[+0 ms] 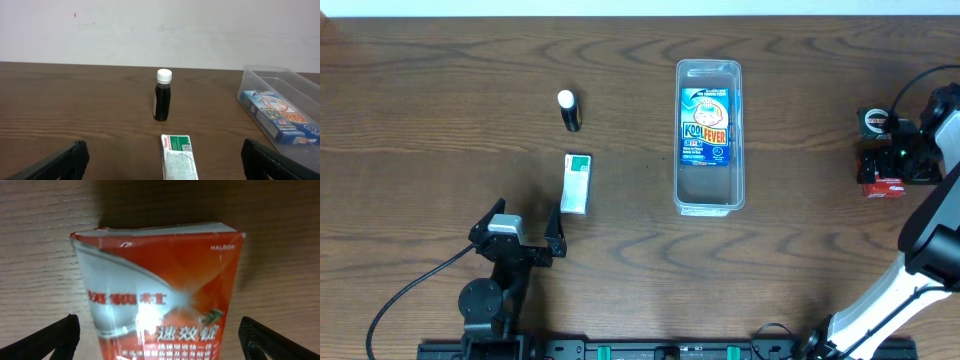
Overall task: Pack container
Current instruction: 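Lower the right gripper and grasp the red-white box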
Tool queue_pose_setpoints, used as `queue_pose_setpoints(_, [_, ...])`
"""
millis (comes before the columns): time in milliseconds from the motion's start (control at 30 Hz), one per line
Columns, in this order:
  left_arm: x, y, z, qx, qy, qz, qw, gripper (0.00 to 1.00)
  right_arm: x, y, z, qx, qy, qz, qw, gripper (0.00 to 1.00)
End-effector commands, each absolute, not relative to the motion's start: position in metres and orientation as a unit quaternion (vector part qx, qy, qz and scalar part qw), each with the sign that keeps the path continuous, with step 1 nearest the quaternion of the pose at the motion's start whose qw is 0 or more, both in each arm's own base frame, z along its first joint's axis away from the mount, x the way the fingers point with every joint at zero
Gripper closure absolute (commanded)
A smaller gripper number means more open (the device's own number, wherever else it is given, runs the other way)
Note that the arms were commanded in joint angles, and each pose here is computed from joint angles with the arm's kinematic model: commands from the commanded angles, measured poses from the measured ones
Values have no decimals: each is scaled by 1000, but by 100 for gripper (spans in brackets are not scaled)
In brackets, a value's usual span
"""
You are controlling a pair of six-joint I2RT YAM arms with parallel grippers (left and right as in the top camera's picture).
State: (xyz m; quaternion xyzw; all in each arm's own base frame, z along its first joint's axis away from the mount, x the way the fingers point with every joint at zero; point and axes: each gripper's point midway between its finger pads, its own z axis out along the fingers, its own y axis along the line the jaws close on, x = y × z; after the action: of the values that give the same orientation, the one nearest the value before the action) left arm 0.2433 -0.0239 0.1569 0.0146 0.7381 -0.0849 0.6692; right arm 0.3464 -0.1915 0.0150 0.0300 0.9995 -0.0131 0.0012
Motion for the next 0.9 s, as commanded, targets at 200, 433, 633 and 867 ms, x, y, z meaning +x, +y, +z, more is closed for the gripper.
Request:
queue_pose_setpoints(200, [243, -24, 142, 17, 753, -84, 653, 2, 349, -195, 4, 20, 999, -25, -5, 5])
queue_pose_setpoints(433, [243, -24, 142, 17, 753, -84, 653, 2, 359, -188, 3, 6, 999, -31, 6, 7])
queue_pose_setpoints(633, [243, -24, 142, 17, 753, -84, 653, 2, 364, -186, 3, 1, 999, -37, 11, 11])
queue_pose_setpoints(867, [243, -24, 142, 17, 753, -84, 653, 2, 363, -187, 3, 2, 999, -36, 10, 15])
